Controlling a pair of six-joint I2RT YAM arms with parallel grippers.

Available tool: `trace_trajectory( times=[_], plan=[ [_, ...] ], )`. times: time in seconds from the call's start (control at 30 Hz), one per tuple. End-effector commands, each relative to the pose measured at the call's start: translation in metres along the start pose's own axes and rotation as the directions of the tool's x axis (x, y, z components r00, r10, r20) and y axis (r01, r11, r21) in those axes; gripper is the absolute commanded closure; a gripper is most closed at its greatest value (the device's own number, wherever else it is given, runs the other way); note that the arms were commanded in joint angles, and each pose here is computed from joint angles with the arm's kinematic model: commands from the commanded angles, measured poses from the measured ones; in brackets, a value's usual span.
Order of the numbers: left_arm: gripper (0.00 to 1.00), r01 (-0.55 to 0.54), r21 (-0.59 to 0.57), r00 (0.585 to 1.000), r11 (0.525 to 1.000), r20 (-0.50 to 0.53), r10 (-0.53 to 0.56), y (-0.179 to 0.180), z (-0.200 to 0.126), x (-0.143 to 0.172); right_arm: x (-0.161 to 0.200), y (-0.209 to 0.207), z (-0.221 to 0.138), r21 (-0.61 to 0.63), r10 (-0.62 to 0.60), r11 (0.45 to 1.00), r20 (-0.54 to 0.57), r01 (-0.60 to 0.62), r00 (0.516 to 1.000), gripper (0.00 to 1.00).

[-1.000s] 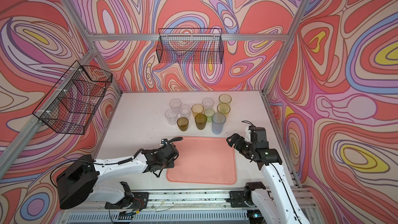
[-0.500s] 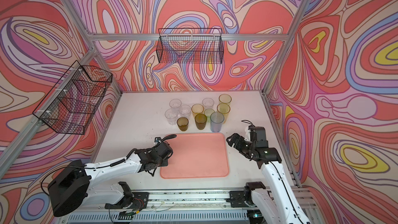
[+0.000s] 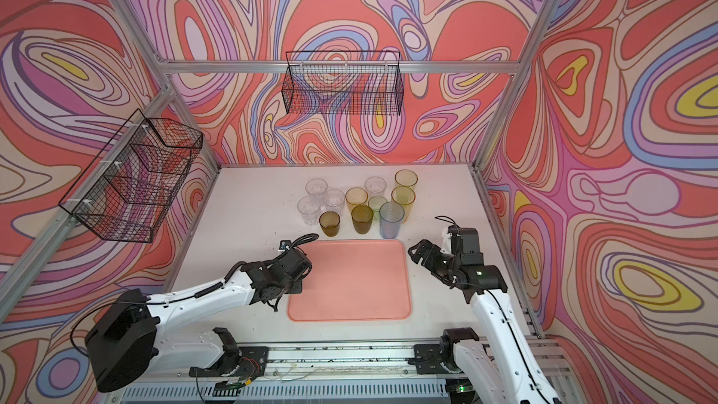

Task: Place the glasses into the tray
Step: Move the tray to the center of the table, then pick up the glass from the top-center of the table.

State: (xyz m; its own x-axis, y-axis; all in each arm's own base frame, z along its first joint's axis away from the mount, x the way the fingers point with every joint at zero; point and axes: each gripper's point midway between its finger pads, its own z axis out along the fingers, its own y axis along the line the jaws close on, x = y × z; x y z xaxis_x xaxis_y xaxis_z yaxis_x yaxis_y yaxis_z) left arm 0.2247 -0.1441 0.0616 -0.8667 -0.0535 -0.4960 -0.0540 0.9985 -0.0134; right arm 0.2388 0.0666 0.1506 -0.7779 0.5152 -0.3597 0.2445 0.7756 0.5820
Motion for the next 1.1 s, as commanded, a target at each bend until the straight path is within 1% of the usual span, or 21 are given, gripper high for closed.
trace_trajectory(
  times=[0.0, 0.17, 0.33, 0.4, 0.53, 0.7, 0.8, 0.93, 1.0, 1.07],
  plan=[
    [0.43, -0.003, -0.014, 0.997, 1.0, 0.075, 0.004, 0.005, -0.029, -0.028, -0.01, 0.011, 0.0, -0.034, -0.01, 0.999, 0.027, 0.011, 1.0, 0.02],
    [0.2, -0.007, -0.012, 0.99, 1.0, 0.14, 0.009, 0.006, -0.053, -0.066, -0.015, 0.024, 0.002, -0.1, -0.019, 0.995, 0.027, 0.021, 0.999, 0.02],
    [0.17, 0.062, 0.034, 0.986, 0.998, 0.156, -0.066, 0.012, -0.058, -0.101, -0.021, 0.034, -0.001, -0.141, -0.039, 0.989, 0.056, 0.047, 0.998, 0.02],
    [0.17, 0.102, 0.054, 0.98, 0.993, 0.165, -0.11, 0.016, -0.058, -0.117, -0.024, 0.038, -0.005, -0.156, -0.055, 0.985, 0.078, 0.067, 0.995, 0.02],
    [0.17, 0.165, 0.125, 0.971, 0.978, 0.153, -0.184, 0.013, -0.054, -0.145, -0.028, 0.047, -0.013, -0.183, -0.092, 0.977, 0.113, 0.111, 0.989, 0.02],
    [0.19, 0.189, 0.149, 0.971, 0.971, 0.122, -0.208, 0.007, -0.04, -0.173, -0.027, 0.056, -0.021, -0.218, -0.147, 0.96, 0.137, 0.174, 0.98, 0.02],
    [0.23, 0.205, 0.159, 0.971, 0.966, 0.092, -0.222, 0.006, -0.026, -0.185, -0.025, 0.058, -0.024, -0.232, -0.17, 0.951, 0.148, 0.202, 0.974, 0.02],
    [0.29, 0.227, 0.161, 0.967, 0.961, 0.076, -0.241, 0.007, -0.009, -0.199, -0.022, 0.062, -0.029, -0.265, -0.182, 0.938, 0.17, 0.223, 0.968, 0.02],
    [0.3, 0.226, 0.15, 0.969, 0.963, 0.07, -0.238, 0.007, -0.002, -0.204, -0.02, 0.063, -0.03, -0.276, -0.182, 0.934, 0.177, 0.226, 0.967, 0.02],
    [0.35, 0.233, 0.137, 0.969, 0.963, 0.052, -0.241, 0.008, 0.01, -0.208, -0.018, 0.063, -0.03, -0.284, -0.183, 0.931, 0.18, 0.229, 0.967, 0.02]
  ],
)
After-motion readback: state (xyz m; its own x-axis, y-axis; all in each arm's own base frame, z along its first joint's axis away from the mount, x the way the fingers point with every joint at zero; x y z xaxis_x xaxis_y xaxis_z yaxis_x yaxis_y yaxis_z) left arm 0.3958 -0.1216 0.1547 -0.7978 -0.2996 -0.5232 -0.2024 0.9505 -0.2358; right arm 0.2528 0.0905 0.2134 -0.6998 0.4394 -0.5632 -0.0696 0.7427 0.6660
